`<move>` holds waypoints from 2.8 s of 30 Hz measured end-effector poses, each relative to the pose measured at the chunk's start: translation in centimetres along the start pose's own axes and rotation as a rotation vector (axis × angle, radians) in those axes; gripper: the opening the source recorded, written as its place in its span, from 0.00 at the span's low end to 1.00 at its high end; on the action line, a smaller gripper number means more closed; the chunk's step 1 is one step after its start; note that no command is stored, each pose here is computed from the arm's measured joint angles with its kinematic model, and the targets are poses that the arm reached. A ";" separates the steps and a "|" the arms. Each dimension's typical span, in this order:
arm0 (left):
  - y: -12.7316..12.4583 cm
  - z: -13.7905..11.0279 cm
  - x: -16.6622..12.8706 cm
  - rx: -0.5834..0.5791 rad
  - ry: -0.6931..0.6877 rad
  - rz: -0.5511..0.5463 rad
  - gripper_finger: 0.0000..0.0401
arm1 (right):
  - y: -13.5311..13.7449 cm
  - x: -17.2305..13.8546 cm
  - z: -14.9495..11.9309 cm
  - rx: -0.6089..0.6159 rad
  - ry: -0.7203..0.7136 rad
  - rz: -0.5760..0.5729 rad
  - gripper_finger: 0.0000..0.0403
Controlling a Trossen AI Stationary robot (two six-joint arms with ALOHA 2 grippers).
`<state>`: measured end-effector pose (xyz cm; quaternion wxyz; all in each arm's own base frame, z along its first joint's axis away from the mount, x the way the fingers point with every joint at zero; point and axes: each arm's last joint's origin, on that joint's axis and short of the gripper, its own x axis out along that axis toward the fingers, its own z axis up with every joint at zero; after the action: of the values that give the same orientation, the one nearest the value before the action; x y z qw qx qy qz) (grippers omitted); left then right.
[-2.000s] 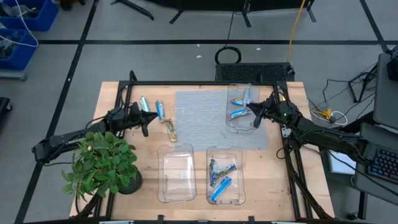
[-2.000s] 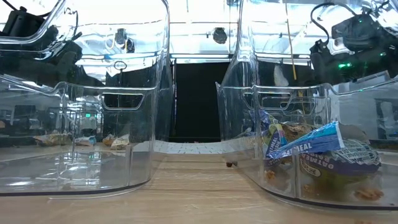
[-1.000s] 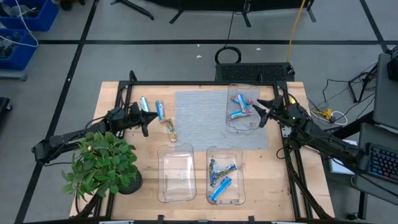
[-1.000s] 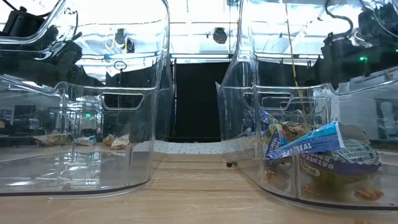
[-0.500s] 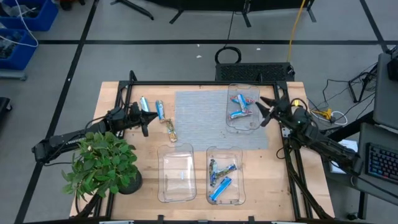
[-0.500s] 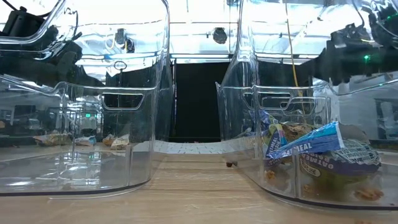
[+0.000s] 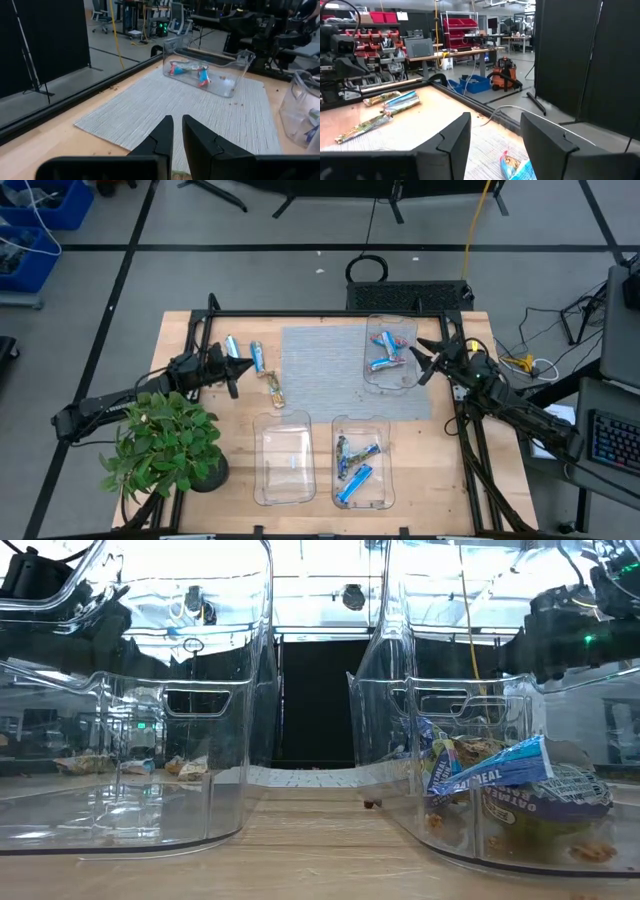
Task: Pick and place Granola Bars by type
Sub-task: Put the left yellow granola bar into the bottom left transparent bin
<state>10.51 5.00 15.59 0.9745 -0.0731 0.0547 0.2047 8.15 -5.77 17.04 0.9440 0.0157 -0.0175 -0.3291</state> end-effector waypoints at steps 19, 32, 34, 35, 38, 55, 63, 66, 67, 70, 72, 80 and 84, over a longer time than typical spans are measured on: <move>1.0 1.8 -0.9 -0.423 0.156 0.404 0.12 | 0.0 0.0 0.0 0.001 0.000 0.000 0.42; 1.0 8.5 0.4 -0.594 0.584 0.676 0.12 | 0.0 0.0 0.0 0.001 0.000 0.000 0.42; 1.2 8.7 1.2 -0.618 0.673 0.733 0.12 | 0.0 0.0 0.0 0.001 0.000 0.000 0.42; 1.4 8.6 1.7 -0.621 0.724 0.755 0.12 | 0.0 0.0 0.0 0.001 0.000 0.000 0.42; 1.7 7.8 3.1 -0.635 0.833 0.797 0.12 | 0.0 0.0 0.0 0.001 0.000 0.000 0.42; 3.9 3.7 4.5 -0.687 1.145 1.203 0.12 | 0.0 0.0 0.0 0.001 0.000 0.000 0.42; 3.8 3.2 4.2 -0.719 1.165 1.228 0.12 | 0.0 0.0 0.0 0.001 0.000 0.000 0.42; 3.8 2.7 4.3 -0.730 1.164 1.197 0.12 | 0.0 0.0 0.0 0.001 0.000 0.000 0.42; 3.8 2.5 4.3 -0.732 1.164 1.194 0.12 | 0.0 0.0 0.0 0.001 0.000 0.000 0.42; 3.9 1.7 4.3 -0.737 1.154 1.175 0.16 | 0.0 0.0 0.0 0.001 0.000 0.000 0.42; 3.9 1.2 4.2 -0.750 1.155 1.161 0.22 | 0.0 0.0 0.0 0.001 0.000 0.000 0.42; 3.8 0.0 3.6 -0.763 1.169 1.187 0.48 | 0.0 0.0 0.0 0.001 0.000 0.000 0.42; 3.8 -0.1 3.5 -0.753 1.185 1.169 0.55 | 0.0 0.0 0.0 0.001 0.000 0.000 0.42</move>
<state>12.19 9.80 14.58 0.4399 -0.4402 0.5039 0.5989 8.15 -5.78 17.03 0.9439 0.0163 -0.0176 -0.3293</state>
